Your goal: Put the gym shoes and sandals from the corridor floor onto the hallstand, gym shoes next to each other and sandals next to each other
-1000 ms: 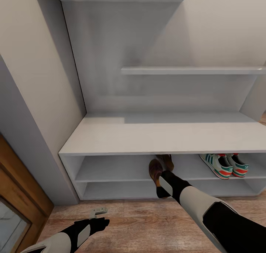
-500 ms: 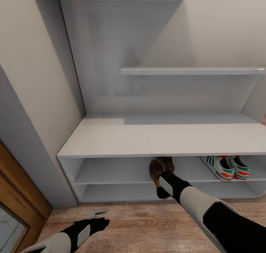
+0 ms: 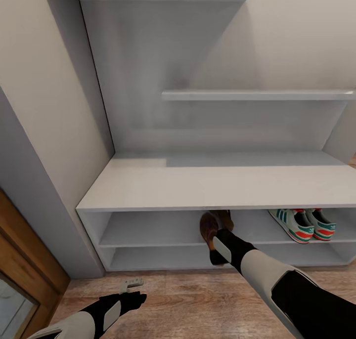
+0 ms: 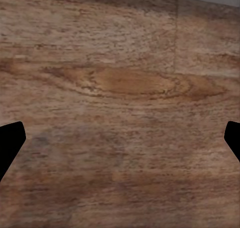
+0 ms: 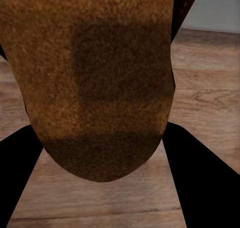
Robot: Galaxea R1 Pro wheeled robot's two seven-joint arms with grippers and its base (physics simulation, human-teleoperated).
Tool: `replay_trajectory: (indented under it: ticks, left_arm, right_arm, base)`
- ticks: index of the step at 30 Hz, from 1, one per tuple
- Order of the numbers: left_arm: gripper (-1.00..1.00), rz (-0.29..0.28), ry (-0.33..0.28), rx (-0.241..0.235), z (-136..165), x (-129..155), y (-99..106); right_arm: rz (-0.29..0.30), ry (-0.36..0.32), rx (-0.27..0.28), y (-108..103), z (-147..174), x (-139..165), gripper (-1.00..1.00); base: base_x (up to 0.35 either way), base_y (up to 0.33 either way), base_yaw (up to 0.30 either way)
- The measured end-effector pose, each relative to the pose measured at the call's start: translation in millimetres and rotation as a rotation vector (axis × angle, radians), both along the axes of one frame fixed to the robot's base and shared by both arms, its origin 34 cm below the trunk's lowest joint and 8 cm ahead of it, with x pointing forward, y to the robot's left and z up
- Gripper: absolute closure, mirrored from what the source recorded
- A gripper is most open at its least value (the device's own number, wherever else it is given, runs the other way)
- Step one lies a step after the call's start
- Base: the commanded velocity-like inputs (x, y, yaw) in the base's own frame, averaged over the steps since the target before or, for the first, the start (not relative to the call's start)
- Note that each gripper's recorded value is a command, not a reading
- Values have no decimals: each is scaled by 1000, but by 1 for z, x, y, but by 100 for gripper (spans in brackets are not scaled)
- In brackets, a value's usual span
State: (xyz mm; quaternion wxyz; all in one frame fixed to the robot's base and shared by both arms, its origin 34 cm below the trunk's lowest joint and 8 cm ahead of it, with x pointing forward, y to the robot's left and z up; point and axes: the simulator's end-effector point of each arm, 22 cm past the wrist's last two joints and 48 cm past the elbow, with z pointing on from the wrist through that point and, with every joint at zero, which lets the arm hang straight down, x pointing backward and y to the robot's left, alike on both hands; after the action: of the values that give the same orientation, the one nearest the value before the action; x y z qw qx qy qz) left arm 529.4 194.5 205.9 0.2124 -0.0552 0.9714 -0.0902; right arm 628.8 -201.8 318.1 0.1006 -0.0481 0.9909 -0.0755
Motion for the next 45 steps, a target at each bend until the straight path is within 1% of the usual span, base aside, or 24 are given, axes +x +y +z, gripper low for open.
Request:
replay_trajectory:
  ticks: [3,9,32,38,45]
  left_arm:
    - [-100,0,0,0,0,0,0]
    - [-100,0,0,0,0,0,0]
    - [-100,0,0,0,0,0,0]
    - [-100,0,0,0,0,0,0]
    - [-100,0,0,0,0,0,0]
  right_arm:
    - [-3,-18,3,0,1,4,100]
    - [-5,-30,5,1,1,6,100]
    - [1,-32,12,6,2,7,100]
    - [3,-33,13,8,2,7,100]
    - [2,-32,14,8,2,6,100]
  base:
    - [0,0,0]
    - [0,0,0]
    - [0,0,0]
    - [122,0,0]
    - [24,0,0]
